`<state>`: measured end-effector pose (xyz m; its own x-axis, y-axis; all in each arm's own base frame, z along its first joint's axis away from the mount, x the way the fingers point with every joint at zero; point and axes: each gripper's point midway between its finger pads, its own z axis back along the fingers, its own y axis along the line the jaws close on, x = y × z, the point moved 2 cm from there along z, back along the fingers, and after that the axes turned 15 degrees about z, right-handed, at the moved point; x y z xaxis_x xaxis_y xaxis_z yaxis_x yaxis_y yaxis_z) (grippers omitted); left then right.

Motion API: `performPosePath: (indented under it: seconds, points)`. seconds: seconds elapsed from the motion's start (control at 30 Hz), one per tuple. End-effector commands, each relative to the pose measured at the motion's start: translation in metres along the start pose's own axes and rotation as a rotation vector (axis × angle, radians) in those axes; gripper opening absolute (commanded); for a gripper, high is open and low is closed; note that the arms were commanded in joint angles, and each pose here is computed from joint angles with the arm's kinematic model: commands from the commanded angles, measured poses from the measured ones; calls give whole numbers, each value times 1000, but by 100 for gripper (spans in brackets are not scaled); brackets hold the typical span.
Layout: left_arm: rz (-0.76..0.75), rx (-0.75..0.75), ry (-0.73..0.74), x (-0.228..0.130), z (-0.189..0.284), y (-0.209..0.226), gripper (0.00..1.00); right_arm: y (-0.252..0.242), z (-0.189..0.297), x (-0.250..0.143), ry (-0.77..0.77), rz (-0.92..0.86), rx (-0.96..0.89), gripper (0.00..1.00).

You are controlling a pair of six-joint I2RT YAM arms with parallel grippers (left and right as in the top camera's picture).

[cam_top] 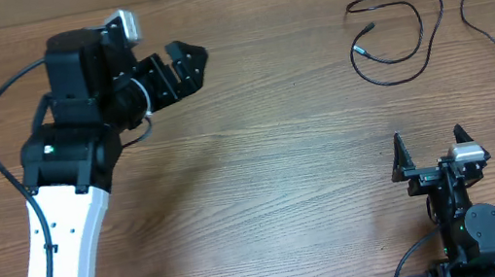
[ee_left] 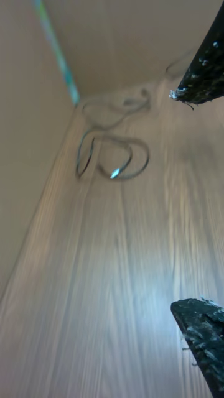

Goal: Untangle cables

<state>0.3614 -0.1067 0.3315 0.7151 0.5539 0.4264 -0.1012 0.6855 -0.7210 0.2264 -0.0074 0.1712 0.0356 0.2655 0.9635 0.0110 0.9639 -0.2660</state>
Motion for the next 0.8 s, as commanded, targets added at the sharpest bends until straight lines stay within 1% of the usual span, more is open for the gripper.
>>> performPosePath:
  seconds: [0.0,0.1,0.2,0.4,0.57,0.63,0.77]
  points:
    - [-154,71,-129,19,31,7,100,-2,0,-2,-3,2,-14,100]
    - [-240,98,-177,16,58,5,100,-2,0,-2,-3,2,-14,100]
    - [-290,88,-196,4,86,-1,99,-2,0,-2,-3,2,-14,100]
    - [-282,139,-209,-21,126,9,100,-2,0,-2,-3,2,-14,100]
    - [-275,222,-283,-30,159,23,99,-2,0,-2,-4,2,-14,100]
    - [-273,244,-296,-33,166,27,100,-2,0,-2,-3,2,-14,100]
    - [-265,261,-266,-40,166,32,99,-2,0,-2,-3,2,-14,100]
